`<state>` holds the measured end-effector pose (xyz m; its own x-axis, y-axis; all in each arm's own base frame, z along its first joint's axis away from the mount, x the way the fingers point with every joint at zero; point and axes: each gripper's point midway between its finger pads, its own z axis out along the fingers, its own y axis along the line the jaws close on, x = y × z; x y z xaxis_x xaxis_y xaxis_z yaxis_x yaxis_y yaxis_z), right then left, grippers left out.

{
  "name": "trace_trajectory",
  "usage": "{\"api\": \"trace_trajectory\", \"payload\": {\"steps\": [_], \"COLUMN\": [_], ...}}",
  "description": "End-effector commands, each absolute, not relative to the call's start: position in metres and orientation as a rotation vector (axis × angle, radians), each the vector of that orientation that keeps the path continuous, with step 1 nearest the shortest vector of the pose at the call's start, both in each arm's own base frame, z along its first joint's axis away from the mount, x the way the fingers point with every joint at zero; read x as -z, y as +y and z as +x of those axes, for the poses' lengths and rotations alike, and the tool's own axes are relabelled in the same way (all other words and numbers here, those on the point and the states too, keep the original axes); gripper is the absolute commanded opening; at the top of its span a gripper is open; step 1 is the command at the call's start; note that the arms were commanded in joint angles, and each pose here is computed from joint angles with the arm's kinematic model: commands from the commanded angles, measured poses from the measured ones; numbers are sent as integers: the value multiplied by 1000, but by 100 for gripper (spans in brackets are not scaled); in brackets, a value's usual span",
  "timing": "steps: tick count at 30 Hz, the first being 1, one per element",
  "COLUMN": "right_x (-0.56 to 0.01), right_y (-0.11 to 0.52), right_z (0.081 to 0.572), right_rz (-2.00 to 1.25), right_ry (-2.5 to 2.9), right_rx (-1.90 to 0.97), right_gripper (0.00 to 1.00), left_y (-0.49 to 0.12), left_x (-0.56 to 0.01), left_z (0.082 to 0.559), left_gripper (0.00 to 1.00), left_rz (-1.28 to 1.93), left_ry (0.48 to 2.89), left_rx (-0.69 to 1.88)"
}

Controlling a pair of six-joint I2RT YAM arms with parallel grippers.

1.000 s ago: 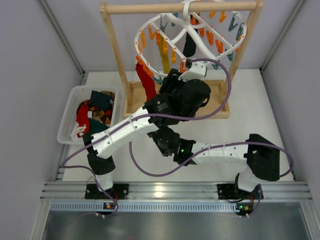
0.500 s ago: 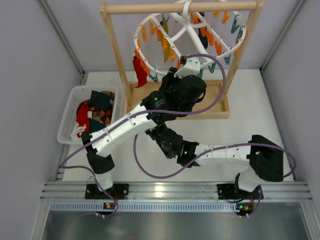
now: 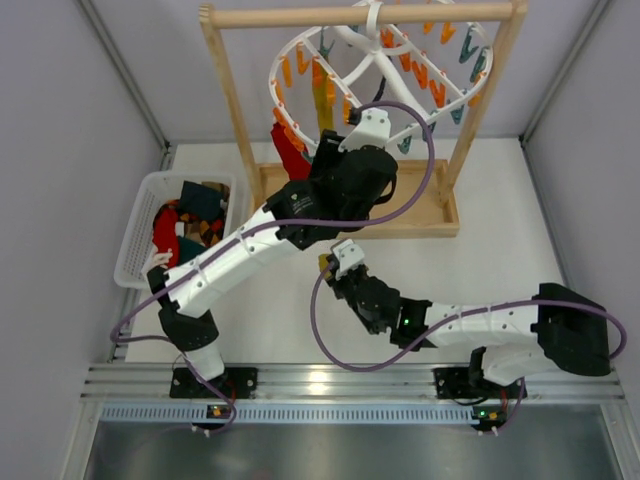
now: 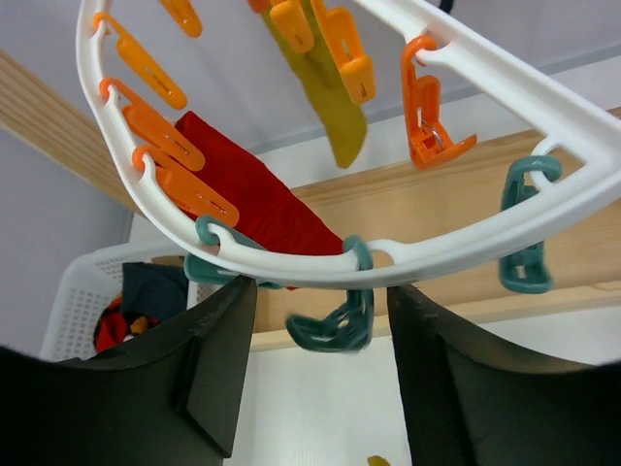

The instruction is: Remove the socks clipped to the hanger

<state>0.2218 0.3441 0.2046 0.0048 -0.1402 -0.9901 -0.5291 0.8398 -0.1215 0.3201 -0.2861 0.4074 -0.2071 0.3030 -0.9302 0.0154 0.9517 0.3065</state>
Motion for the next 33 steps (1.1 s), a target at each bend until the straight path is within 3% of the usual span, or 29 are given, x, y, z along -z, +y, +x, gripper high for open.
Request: {"api": "trace_trajectory", "payload": {"steps": [1, 5, 6, 7, 13, 19, 25, 33], "right_x": [-214, -203, -198, -195, -196, -234, -261, -247], "right_y": [341, 331, 328, 330, 346, 420, 516, 631], "right_z": [208, 206, 208, 206, 204, 200, 216, 250], "right_rz": [-473, -472, -464, -484, -576, -724, -851, -965], "right_ry": [1558, 1591, 1610, 1619, 1650, 1576, 1503, 1461], "right_rx": [-448, -479, -487, -513, -633, -821, -896, -964], "right_gripper": [0, 0, 0, 0, 0, 0, 0, 0], "left_y": [-284, -264, -260, -254, -181, -106, -81, -68], "left_x": [-434, -443, -444, -445, -434, -445, -456, -467], "left_z": [309, 295, 292, 288, 248, 212, 203, 204], "left_gripper": [62, 77, 83, 98, 98, 98, 98, 98], "left_rz": [208, 192, 181, 179, 94, -42, -46, -116], "left_ry": [1749, 1745, 1746, 1746, 1741, 1664, 1626, 1602], "left_rx": [-72, -18, 0, 16, 87, 190, 172, 144]}}
